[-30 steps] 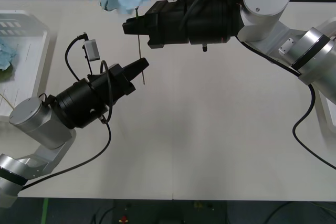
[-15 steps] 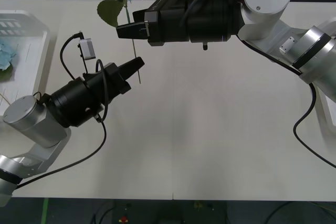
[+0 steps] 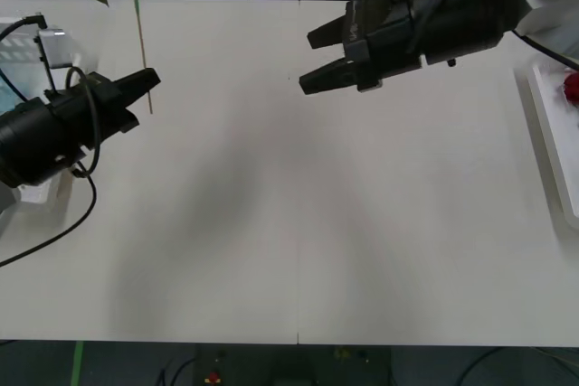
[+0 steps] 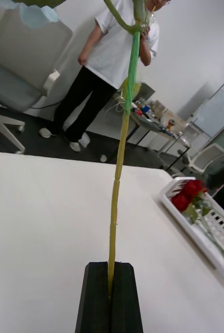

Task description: Put the red flowers into the right box and the blue flowers into the left box

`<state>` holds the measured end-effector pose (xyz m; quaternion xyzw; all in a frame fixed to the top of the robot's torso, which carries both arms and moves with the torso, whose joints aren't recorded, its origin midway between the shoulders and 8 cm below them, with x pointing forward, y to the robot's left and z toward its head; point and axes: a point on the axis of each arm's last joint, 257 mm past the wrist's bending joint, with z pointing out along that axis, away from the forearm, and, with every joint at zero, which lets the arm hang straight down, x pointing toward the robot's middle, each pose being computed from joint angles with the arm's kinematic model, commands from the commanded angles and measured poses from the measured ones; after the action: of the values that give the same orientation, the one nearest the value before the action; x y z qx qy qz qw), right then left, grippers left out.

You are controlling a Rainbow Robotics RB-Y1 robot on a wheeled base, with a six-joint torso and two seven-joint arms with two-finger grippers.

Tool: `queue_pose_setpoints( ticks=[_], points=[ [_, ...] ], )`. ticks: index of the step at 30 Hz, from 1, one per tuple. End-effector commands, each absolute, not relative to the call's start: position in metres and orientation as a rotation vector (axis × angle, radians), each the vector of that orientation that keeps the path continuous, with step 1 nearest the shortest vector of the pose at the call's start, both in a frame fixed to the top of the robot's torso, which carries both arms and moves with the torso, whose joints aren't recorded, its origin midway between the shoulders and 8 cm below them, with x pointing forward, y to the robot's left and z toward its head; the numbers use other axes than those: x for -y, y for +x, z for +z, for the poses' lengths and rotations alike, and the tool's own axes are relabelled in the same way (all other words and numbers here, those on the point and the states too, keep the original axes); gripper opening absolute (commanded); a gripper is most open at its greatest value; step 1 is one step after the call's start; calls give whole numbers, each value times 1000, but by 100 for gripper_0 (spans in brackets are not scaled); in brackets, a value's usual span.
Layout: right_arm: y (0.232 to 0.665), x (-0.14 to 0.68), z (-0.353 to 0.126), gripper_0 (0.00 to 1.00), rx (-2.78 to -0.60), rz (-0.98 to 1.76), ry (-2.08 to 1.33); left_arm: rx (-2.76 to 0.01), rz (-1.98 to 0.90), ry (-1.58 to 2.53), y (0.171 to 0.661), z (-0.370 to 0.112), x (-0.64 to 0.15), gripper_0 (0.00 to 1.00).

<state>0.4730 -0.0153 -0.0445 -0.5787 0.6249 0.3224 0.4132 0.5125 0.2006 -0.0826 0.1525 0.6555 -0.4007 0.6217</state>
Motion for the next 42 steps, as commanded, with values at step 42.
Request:
queue_pose_setpoints(
  ticks=[42],
  points=[
    [462,190,-57,90,-1666,600,-1442,-1975,130,-62,479,-166,-647,0]
  ],
)
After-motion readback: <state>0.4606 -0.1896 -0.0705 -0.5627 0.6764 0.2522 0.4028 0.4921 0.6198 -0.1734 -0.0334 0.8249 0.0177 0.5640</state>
